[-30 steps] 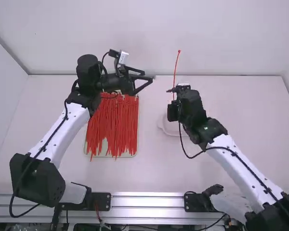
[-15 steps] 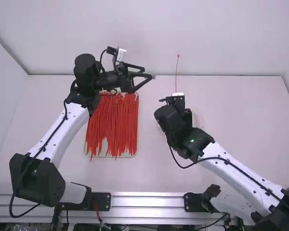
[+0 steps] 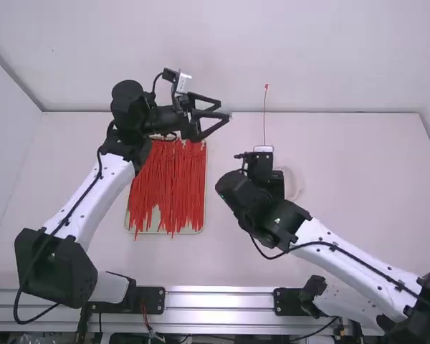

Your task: Fasten the cable tie

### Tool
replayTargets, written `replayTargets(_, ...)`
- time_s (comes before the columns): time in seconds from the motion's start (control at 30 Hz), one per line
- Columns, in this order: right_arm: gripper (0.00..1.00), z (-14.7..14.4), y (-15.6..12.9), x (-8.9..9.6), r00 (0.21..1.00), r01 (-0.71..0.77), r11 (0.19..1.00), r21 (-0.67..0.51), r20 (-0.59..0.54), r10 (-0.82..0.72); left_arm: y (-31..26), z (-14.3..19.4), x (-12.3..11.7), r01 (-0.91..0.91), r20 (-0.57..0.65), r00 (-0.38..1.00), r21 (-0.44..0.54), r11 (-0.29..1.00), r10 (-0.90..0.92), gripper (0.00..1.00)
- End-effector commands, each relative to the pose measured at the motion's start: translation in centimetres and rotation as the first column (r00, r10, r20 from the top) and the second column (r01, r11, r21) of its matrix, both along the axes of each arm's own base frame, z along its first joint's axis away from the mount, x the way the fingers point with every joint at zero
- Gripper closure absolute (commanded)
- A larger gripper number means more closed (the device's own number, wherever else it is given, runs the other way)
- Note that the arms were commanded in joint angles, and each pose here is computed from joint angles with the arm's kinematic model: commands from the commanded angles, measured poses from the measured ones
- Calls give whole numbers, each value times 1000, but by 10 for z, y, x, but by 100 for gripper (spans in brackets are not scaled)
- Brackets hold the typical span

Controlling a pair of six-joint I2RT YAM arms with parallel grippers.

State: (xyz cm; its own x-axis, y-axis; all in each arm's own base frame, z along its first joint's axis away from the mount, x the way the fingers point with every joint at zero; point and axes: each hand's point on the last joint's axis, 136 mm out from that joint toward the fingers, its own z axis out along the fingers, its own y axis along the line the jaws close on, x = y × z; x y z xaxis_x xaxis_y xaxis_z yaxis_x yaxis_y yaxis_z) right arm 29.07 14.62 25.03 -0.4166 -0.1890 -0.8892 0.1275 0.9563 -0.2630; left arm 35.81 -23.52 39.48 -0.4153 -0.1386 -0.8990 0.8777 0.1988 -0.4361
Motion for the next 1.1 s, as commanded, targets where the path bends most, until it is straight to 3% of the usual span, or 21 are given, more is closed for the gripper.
replayTargets(0.0,100,11,-1,0,999,23,1000,4,29,-23,-4,3,-8,30,1,1000,-7,1000,-30,1)
replayTargets(0.43,100,3,0,-1,1000,-14,997,-77,-18,13,-8,8,-12,43,-3,999,-22,999,-43,0)
replayTargets(0.7,100,21,16,8,998,-58,998,-39,35,59,-3,12,-8,26,17,1000,-27,999,-25,1)
replayTargets(0.87,100,49,25,16,993,-80,996,-35,81,82,-3,13,-4,1,18,1000,-32,999,-1,1)
replayTargets(1.07,100,56,38,25,994,-86,994,-62,68,90,-2,14,-1,-18,19,1000,-37,999,19,1)
